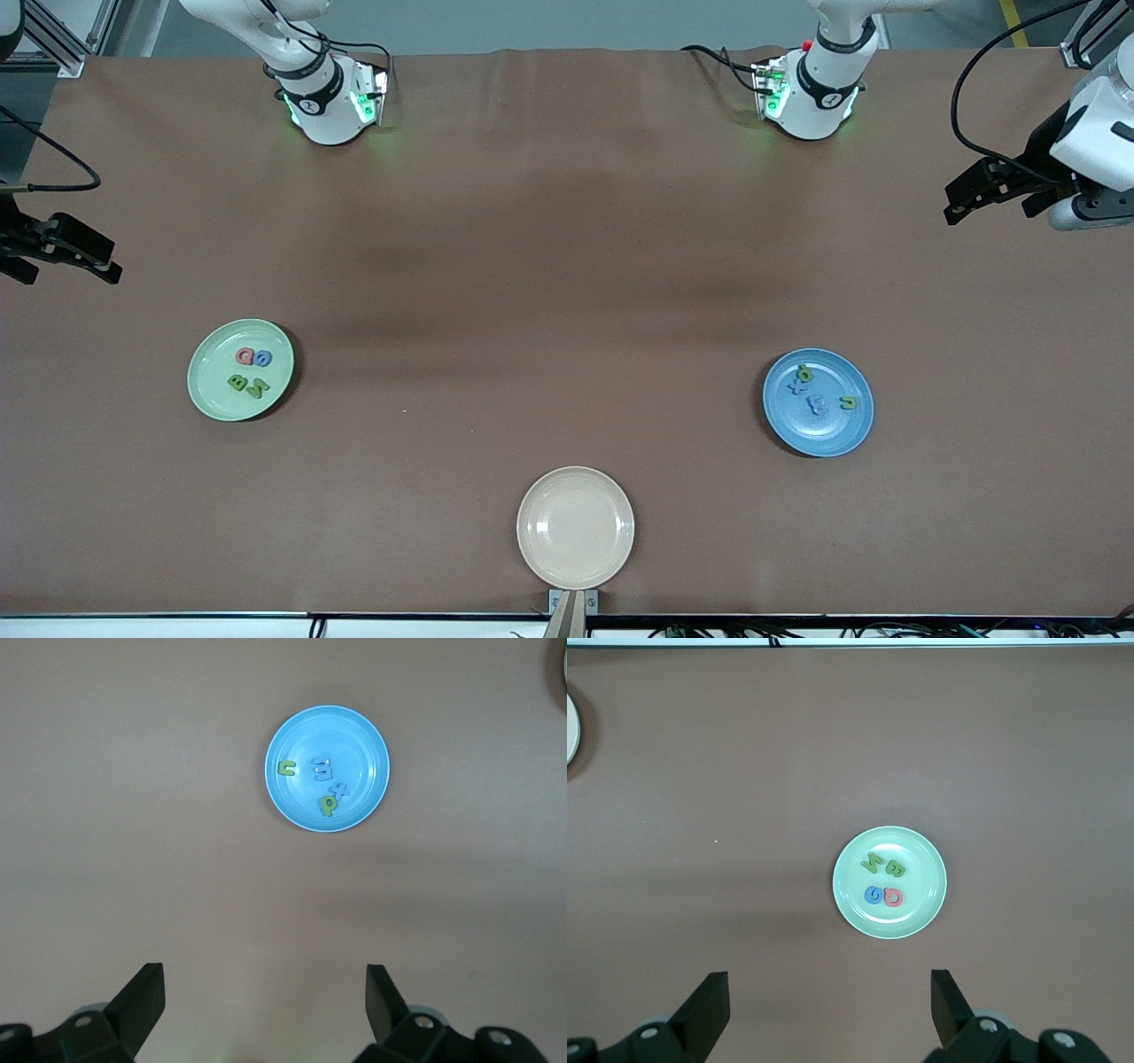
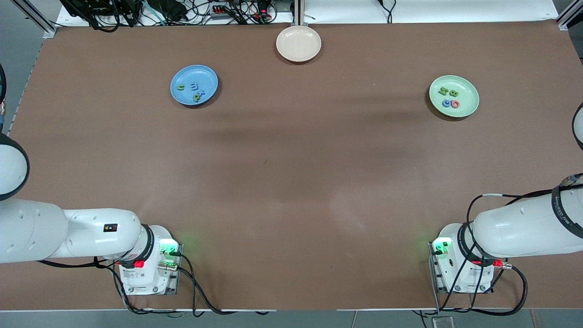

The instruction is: Sort upper and lower case letters into plates

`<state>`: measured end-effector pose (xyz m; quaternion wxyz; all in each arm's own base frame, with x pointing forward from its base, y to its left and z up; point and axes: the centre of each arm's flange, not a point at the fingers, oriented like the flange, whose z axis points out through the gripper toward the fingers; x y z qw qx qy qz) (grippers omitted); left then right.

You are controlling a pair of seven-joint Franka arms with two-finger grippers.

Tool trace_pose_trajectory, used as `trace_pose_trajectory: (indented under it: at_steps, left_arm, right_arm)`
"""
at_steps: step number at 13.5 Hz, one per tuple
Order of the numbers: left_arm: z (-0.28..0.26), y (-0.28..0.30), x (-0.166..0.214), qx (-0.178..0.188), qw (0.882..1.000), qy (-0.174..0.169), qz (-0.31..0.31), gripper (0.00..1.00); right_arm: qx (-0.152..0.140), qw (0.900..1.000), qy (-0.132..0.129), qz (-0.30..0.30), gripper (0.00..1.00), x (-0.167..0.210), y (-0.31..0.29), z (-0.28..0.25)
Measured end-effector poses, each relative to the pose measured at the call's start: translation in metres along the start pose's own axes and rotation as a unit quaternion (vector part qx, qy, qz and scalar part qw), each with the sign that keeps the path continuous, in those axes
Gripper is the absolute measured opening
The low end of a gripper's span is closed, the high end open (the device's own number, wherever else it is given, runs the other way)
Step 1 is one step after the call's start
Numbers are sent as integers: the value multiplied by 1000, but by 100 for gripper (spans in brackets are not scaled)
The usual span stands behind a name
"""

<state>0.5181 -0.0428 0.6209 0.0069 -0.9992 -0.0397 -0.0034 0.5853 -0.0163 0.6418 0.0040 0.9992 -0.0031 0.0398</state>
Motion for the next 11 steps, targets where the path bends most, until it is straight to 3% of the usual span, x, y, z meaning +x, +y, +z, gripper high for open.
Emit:
trace_pose_trajectory:
  at_steps: [11]
  left_arm:
    - [-9,-1,1,-2,1000,10,11,100]
  right_arm:
    - [0,1000,0,0,100,0,0,0]
